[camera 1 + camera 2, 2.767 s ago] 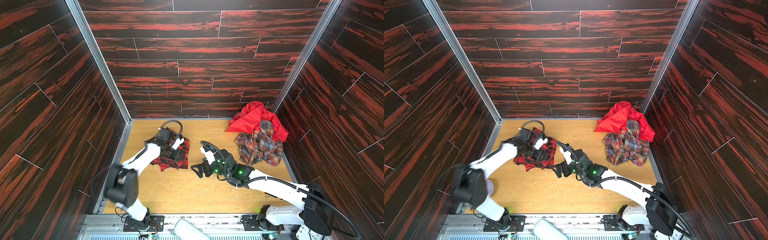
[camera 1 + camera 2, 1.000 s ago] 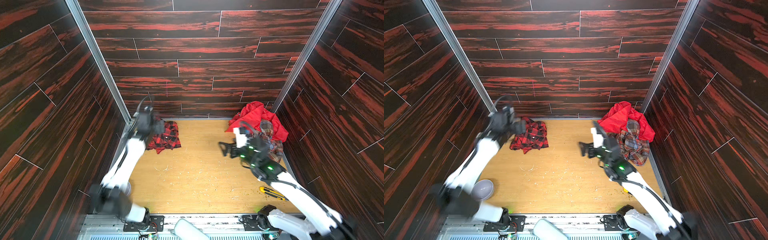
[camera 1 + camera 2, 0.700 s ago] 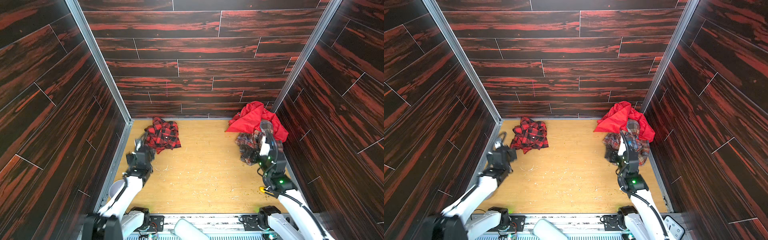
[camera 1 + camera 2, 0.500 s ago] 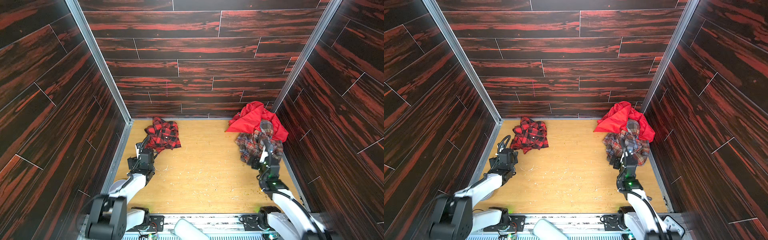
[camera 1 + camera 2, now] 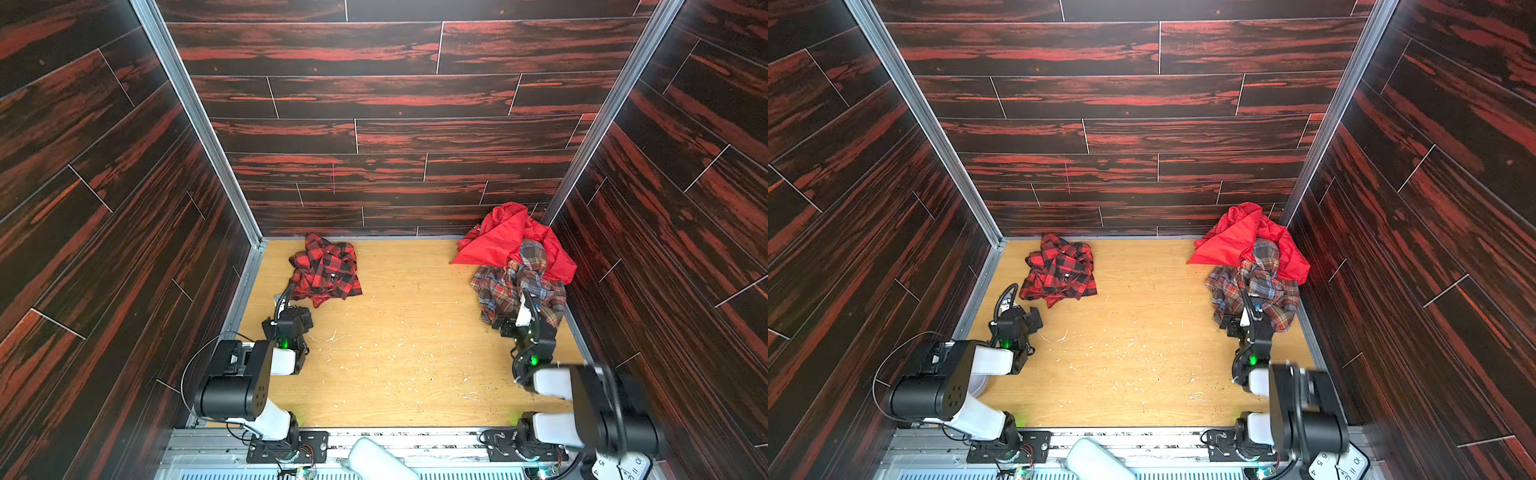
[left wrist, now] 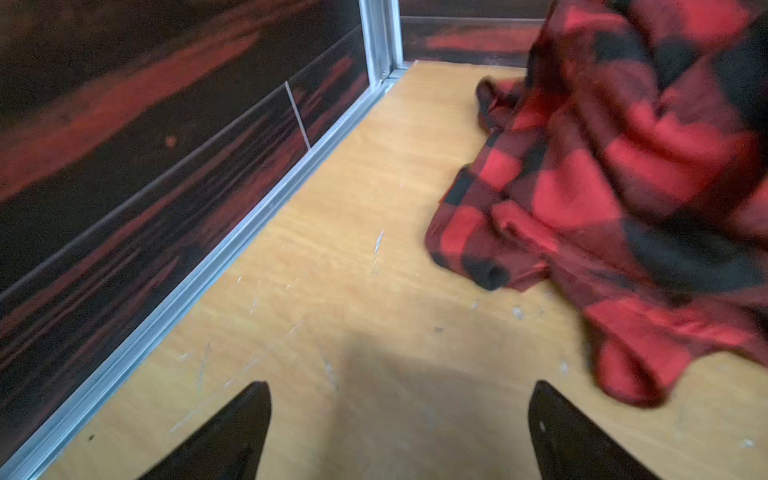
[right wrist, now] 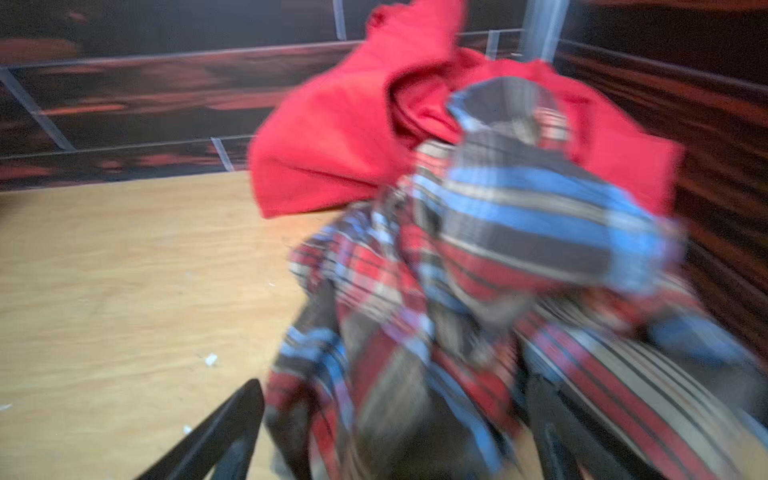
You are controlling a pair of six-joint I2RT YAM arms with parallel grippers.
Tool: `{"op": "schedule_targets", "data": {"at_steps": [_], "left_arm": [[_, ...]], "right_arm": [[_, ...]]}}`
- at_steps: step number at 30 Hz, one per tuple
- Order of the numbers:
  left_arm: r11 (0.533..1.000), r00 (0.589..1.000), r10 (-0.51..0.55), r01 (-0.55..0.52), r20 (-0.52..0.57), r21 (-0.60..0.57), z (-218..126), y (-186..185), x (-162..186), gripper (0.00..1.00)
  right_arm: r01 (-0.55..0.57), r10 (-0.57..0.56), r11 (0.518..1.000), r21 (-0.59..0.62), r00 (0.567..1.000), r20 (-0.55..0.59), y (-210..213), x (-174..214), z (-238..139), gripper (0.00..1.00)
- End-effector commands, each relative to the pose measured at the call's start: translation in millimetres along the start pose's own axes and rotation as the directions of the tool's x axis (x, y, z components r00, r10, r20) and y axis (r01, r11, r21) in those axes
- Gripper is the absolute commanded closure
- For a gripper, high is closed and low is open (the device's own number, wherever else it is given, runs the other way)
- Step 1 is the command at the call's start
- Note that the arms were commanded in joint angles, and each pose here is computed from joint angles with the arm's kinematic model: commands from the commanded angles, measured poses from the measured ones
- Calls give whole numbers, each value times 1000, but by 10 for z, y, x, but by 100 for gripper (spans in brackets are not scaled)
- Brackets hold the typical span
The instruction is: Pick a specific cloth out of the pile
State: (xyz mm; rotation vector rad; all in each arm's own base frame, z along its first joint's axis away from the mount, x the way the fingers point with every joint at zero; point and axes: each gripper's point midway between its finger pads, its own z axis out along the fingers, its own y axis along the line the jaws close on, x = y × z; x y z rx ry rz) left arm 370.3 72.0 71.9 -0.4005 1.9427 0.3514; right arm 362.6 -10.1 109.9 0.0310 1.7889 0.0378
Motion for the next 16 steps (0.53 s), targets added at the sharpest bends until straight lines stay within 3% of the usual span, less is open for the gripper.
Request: {"op": "schedule_targets", "data": {"at_steps": [1, 2, 5, 8, 16], "left_arm": [[998, 990, -70, 68, 123, 18, -4, -29, -326, 1], [998, 991, -65, 65, 116, 6, 11, -18, -326, 1], [999, 997, -44, 43, 58, 14, 9, -47, -295, 1], [999, 996, -52, 51, 74, 13, 7, -42, -307, 1], [999, 997, -47, 46, 66, 14, -1, -42, -305, 1]], "right_arm": [[34, -20, 988, -152, 995, 94, 210, -158, 115, 1], [15, -10, 990, -137, 999, 38, 147, -109, 151, 1], [-9, 11, 990, -141, 1000, 15, 116, -101, 218, 1], [-43, 43, 997, -61, 999, 1, -26, -96, 269, 1], [-46, 46, 998, -52, 999, 11, -38, -105, 259, 1]]}}
